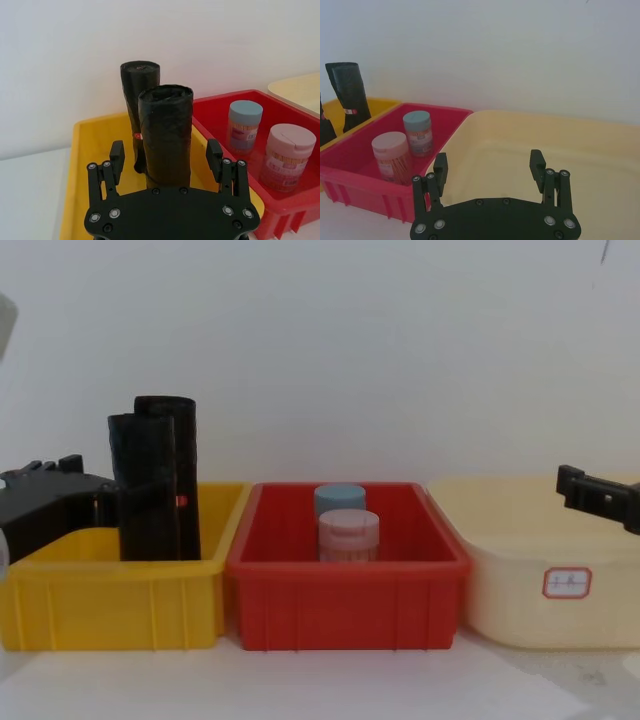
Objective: Pick up the garbage bag with the one hand and transfer it to the other hand.
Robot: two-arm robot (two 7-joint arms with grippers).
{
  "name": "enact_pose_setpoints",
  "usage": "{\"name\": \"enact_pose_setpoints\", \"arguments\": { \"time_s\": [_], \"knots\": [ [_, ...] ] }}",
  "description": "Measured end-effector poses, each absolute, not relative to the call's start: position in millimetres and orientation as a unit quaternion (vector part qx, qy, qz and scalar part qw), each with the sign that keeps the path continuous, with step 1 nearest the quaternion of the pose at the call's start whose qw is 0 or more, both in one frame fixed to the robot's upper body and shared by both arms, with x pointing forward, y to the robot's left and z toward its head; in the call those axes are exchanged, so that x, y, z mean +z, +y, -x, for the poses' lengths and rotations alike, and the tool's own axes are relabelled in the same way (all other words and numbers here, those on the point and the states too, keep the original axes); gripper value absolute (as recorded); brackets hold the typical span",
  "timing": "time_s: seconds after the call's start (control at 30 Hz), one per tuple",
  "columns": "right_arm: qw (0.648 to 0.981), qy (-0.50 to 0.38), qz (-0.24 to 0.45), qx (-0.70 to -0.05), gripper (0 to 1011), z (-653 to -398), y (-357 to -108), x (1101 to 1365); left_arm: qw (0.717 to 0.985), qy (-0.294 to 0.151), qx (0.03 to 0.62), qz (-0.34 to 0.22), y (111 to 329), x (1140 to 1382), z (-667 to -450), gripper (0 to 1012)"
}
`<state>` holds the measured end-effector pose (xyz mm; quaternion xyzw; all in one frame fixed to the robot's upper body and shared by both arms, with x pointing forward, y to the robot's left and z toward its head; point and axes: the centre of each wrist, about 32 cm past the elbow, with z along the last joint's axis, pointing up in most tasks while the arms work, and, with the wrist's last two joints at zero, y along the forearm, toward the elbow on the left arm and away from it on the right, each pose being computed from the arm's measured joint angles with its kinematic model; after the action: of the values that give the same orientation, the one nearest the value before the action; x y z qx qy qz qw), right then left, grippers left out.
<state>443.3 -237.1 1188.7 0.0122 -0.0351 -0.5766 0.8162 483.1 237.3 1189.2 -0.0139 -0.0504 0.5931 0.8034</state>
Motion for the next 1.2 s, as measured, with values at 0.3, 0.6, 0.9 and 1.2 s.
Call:
{"name": "enact_pose_setpoints", "arguments": {
  "time_s": [0.3,0.6,0.9,1.2],
  "knots": [
    [0.816,-0.035,-0.012,-0.577,1000,-443,-237,1189,0.813,-0.054,0.580,0.014,236,1193,-500,1000],
    [0.816,-0.035,-0.012,-0.577,1000,-443,-237,1189,0.820,-0.059,0.570,0.014,234,1196,-512,1000],
    [0.816,-0.035,-0.012,-0.577,999,-443,-237,1189,0.818,-0.066,0.571,0.017,235,1199,-522,955],
    [0.816,-0.035,-0.012,-0.577,1000,-443,-237,1189,0.815,-0.071,0.574,0.023,236,1201,-526,740]
  ]
}}
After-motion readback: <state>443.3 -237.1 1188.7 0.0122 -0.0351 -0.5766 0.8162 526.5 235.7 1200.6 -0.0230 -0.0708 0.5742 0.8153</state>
